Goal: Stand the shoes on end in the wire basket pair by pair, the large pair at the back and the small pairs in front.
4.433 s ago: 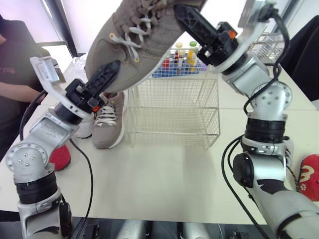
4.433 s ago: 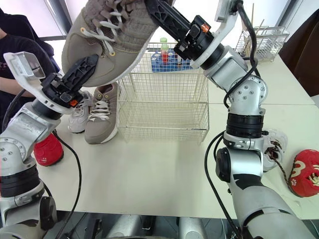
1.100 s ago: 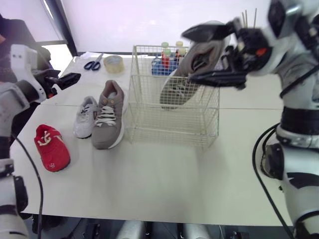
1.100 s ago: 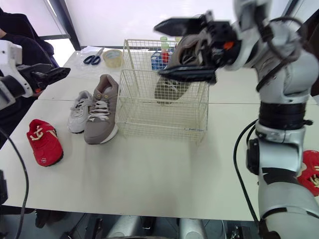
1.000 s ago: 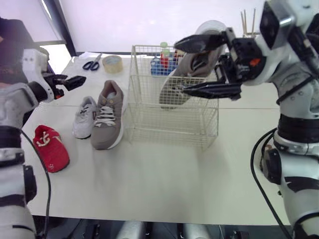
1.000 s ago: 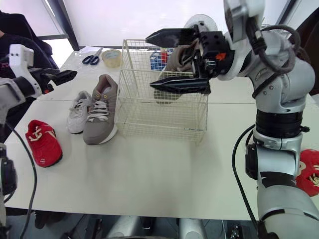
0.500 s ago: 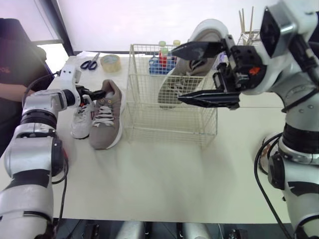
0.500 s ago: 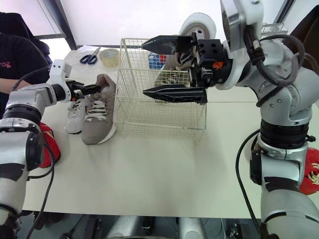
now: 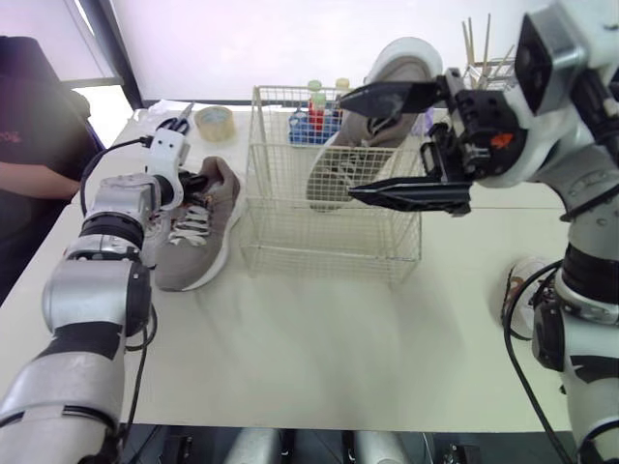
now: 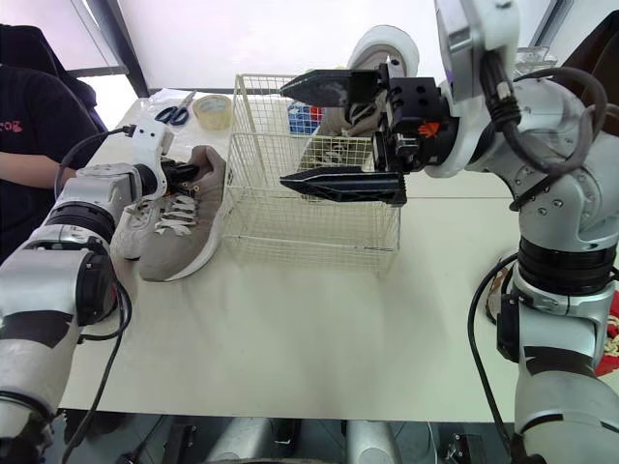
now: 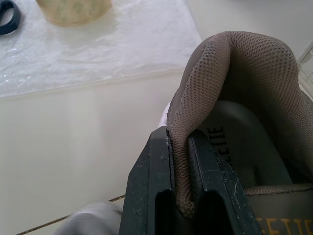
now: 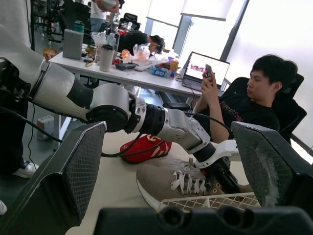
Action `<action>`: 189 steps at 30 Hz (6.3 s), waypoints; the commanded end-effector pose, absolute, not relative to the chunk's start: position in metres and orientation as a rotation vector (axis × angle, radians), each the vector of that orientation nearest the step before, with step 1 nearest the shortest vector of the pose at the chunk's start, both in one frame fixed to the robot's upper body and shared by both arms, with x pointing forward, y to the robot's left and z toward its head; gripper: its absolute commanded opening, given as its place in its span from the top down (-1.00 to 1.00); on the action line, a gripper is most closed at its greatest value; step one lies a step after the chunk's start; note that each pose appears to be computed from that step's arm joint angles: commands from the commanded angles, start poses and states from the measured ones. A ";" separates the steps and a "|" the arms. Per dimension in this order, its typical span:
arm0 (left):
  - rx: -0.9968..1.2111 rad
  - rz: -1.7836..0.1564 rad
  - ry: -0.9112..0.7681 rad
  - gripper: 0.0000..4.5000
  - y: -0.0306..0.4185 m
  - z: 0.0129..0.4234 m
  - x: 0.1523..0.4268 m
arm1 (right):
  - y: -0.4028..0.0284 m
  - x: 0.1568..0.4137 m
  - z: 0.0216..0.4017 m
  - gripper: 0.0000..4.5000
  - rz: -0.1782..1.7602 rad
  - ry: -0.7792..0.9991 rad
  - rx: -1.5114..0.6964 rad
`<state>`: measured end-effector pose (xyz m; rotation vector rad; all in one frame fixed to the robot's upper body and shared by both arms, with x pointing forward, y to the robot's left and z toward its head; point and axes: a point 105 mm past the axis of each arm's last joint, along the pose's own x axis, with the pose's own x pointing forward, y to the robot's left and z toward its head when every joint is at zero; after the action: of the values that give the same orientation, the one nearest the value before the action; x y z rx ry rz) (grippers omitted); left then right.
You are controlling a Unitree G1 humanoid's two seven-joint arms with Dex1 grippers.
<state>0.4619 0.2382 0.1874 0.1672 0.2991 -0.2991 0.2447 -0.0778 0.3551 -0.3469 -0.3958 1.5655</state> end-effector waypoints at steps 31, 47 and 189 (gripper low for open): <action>0.045 -0.280 -1.481 0.98 0.130 0.526 0.316 | -0.076 0.242 0.366 -1.00 1.507 -0.480 -0.381; 0.109 -0.181 -1.396 0.98 0.094 0.426 0.354 | -0.082 0.234 0.363 -1.00 1.423 -0.445 -0.375; -0.026 -1.202 -0.181 -0.99 0.100 0.281 0.263 | -0.282 0.185 0.118 -1.00 -0.502 0.463 0.103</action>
<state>0.2687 0.0993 0.2731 -0.0560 -0.1449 -1.2022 0.1861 -0.2776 0.1124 0.1136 0.4834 -0.4762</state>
